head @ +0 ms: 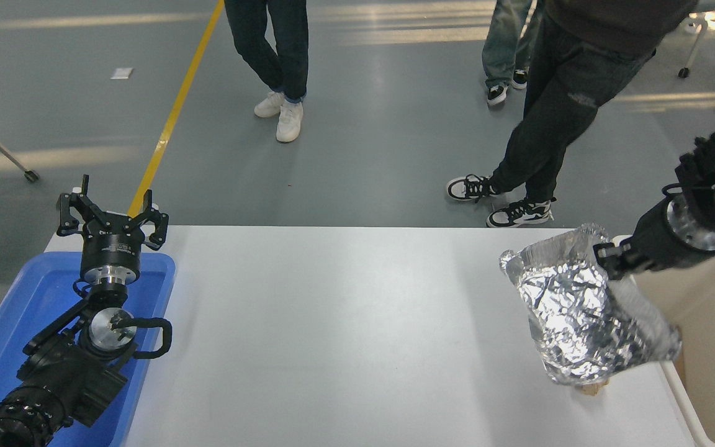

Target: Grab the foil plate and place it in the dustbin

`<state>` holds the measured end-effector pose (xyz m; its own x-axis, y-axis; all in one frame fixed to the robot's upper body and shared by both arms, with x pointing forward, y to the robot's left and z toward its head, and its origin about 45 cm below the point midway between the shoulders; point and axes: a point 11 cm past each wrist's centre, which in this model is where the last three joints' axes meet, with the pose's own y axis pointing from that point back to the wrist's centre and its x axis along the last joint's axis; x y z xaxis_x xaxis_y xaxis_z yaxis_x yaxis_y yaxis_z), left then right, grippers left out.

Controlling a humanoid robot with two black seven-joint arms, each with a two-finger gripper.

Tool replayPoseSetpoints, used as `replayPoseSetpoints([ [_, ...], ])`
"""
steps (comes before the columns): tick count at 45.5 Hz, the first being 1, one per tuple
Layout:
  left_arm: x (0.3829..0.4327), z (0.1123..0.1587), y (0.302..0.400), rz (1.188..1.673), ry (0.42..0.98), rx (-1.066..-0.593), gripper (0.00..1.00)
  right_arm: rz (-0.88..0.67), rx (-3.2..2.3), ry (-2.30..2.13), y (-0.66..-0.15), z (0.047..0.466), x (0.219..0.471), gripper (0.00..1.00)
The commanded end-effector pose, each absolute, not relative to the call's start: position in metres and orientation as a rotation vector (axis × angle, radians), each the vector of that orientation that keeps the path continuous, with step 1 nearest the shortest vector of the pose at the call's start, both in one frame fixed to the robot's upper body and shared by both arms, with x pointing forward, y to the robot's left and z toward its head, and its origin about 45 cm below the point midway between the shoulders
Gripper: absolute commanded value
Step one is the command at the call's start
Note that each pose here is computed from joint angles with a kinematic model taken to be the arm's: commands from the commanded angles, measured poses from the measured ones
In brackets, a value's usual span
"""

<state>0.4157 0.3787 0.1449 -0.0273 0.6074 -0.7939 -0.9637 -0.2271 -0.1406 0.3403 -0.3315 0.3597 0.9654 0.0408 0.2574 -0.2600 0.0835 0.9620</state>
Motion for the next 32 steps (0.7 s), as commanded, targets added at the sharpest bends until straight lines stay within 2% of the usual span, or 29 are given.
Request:
replayPoseSetpoints([
  [1, 0.4157, 0.1449, 0.3787, 1.589, 0.534, -0.912, 0.99, 0.225, 1.46, -0.167, -0.326, 0.425, 0.322, 0.0],
  [10, 0.4157, 0.1449, 0.3787, 1.589, 0.534, -0.912, 0.99, 0.248, 1.44, -0.189, -0.328, 0.44, 0.323, 0.0],
  [19, 0.4157, 0.1449, 0.3787, 1.589, 0.534, -0.912, 0.99, 0.203, 1.382, -0.244, -0.357, 0.442, 0.325, 0.0],
  [24, 0.4157, 0.1449, 0.3787, 1.589, 0.534, -0.912, 0.99, 0.192, 1.276, -0.304, -0.399, 0.447, 0.331, 0.0],
  [32, 0.4157, 0.145, 0.3789, 1.59, 0.534, -0.914, 0.99, 0.201, 1.1, -0.394, -0.501, 0.434, 0.336, 0.0],
])
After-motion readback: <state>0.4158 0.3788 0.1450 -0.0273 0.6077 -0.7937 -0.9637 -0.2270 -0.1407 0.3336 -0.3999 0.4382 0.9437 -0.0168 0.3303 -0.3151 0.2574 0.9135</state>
